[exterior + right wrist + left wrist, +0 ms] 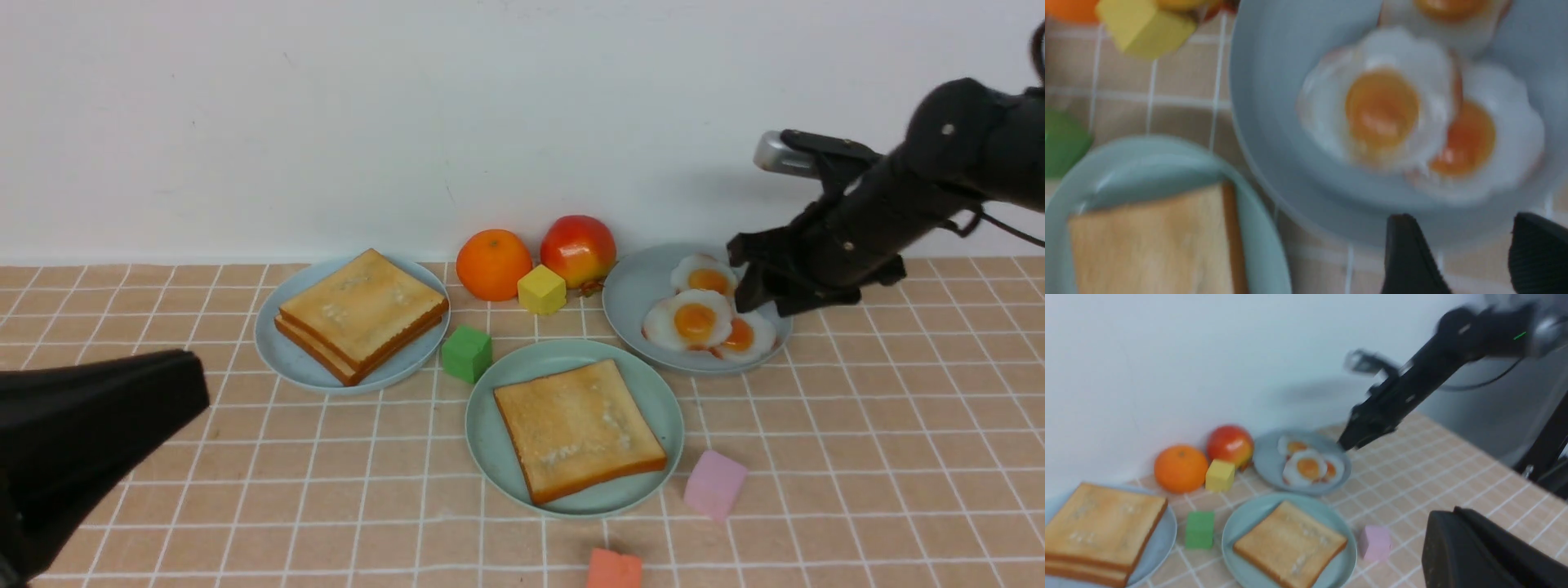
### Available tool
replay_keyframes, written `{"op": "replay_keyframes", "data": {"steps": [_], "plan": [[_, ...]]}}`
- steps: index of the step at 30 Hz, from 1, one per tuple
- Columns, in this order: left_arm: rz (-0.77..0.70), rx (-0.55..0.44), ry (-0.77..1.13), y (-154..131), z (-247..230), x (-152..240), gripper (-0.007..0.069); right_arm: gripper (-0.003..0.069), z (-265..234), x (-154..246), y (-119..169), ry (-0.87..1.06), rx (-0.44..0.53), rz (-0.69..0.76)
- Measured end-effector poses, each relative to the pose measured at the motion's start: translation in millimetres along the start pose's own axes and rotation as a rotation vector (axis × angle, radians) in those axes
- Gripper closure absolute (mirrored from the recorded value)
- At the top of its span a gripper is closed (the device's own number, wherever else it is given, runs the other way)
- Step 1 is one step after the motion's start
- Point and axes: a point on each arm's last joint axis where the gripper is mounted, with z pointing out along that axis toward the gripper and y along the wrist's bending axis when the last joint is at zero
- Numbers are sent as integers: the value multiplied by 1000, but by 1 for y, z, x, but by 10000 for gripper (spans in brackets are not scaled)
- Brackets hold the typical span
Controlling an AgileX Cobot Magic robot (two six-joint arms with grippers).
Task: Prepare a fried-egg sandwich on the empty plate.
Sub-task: Use the right arm to grab a fried egg
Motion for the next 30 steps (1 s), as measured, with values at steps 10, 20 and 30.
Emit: {"op": "replay_keyframes", "data": {"steps": [10, 20, 30], "plan": [[-12, 4, -19, 0, -1, -2, 638, 304, 43, -24, -9, -27, -5, 5], [-17, 5, -19, 0, -1, -2, 638, 304, 67, -22, -17, -35, -19, 55], [-17, 4, -17, 0, -1, -2, 638, 304, 74, -24, -19, -74, -33, 91]]}}
